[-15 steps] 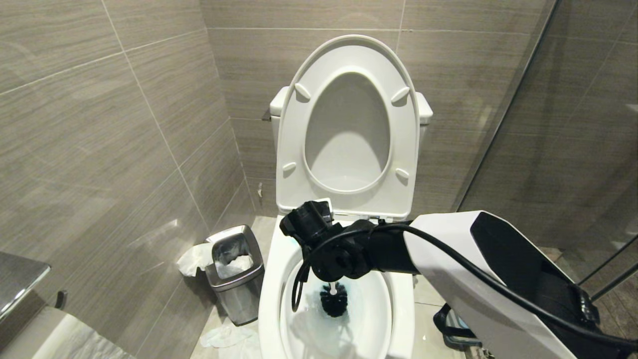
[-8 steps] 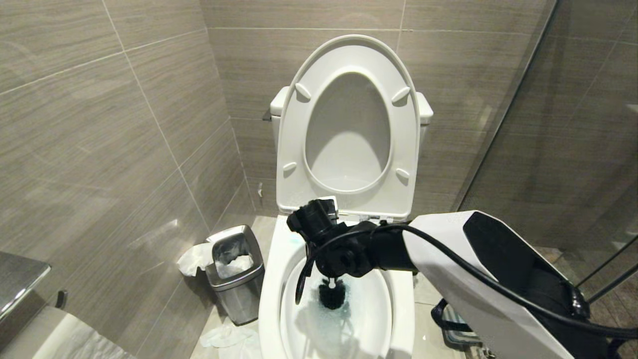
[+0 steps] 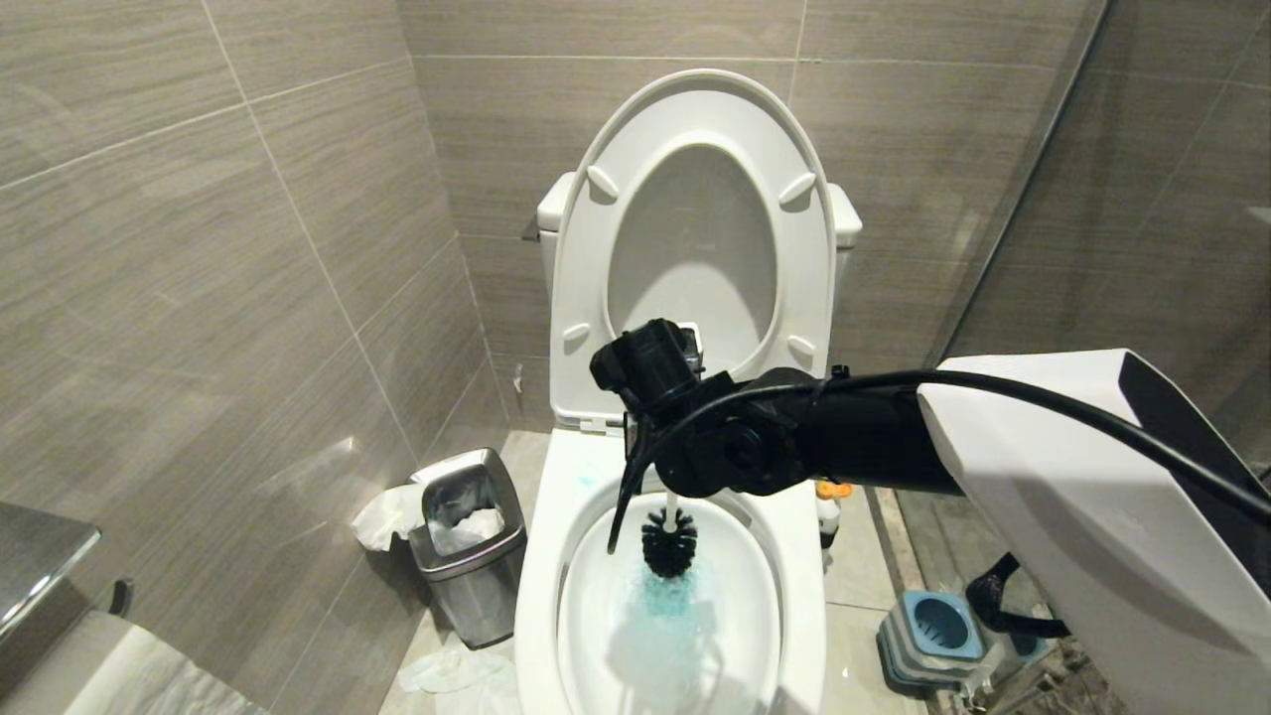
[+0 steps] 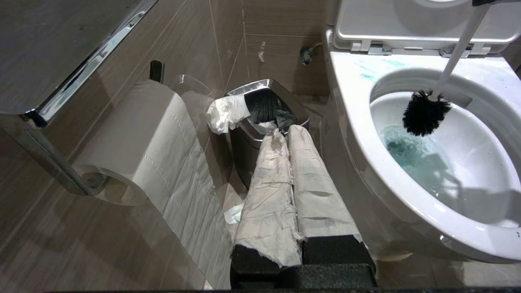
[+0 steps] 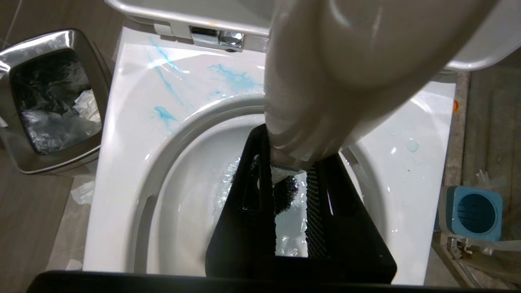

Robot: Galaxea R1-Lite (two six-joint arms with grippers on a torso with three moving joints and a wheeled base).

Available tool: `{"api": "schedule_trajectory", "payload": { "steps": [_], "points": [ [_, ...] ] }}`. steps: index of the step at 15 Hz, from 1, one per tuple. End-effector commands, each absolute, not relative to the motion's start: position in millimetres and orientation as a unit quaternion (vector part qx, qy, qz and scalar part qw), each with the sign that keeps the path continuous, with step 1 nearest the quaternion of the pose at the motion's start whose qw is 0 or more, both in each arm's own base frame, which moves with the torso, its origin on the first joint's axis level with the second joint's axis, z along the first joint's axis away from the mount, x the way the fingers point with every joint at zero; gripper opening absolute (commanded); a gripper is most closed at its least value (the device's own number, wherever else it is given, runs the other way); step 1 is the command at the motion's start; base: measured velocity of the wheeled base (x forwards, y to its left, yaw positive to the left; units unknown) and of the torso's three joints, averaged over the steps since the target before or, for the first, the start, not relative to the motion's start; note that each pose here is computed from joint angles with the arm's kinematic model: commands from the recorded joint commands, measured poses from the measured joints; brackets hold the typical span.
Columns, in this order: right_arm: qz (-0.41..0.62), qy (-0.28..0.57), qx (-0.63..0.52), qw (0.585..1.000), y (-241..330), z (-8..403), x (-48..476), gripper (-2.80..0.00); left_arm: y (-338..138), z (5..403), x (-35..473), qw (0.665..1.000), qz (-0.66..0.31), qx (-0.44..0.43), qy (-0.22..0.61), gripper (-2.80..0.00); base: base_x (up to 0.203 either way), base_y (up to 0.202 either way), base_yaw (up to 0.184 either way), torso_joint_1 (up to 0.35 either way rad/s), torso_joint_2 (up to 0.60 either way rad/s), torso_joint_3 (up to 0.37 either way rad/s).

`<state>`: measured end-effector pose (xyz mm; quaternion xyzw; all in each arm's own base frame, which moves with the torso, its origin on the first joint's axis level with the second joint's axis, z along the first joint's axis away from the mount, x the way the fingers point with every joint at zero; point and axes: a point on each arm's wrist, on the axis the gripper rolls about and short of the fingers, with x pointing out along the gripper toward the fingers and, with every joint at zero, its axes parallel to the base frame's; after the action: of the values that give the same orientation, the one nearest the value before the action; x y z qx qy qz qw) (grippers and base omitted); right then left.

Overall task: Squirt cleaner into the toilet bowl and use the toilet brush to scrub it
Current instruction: Scrub the toilet bowl

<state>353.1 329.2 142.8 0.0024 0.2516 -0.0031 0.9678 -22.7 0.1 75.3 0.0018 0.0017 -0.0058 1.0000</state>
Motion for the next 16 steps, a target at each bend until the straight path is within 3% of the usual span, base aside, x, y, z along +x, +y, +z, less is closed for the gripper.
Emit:
{"api": "schedule_trajectory", "payload": {
  "steps": [1,8,14,16],
  "points": [
    [-0.03,0.259,-0.009,0.965,327.7,117.0,369.0,-2.8,0.0,75.4,-22.7,1.0,-0.005,0.002,0.002,-2.8,0.0,0.0,0.0,0.0,0.0,0.0],
    [-0.037,0.248,-0.016,0.968,337.1,67.0,389.0,-2.8,0.0,75.4,-22.7,1.0,-0.005,0.002,0.002,-2.8,0.0,0.0,0.0,0.0,0.0,0.0],
    [-0.012,0.213,0.006,0.977,332.4,152.5,359.1,-2.8,0.1,75.4,-22.7,1.0,-0.005,0.002,0.002,-2.8,0.0,0.0,0.0,0.0,0.0,0.0],
    [-0.01,0.214,0.003,0.977,332.2,156.2,356.9,-2.8,0.1,75.4,-22.7,1.0,-0.006,0.002,0.002,-2.8,0.0,0.0,0.0,0.0,0.0,0.0]
  ]
}}
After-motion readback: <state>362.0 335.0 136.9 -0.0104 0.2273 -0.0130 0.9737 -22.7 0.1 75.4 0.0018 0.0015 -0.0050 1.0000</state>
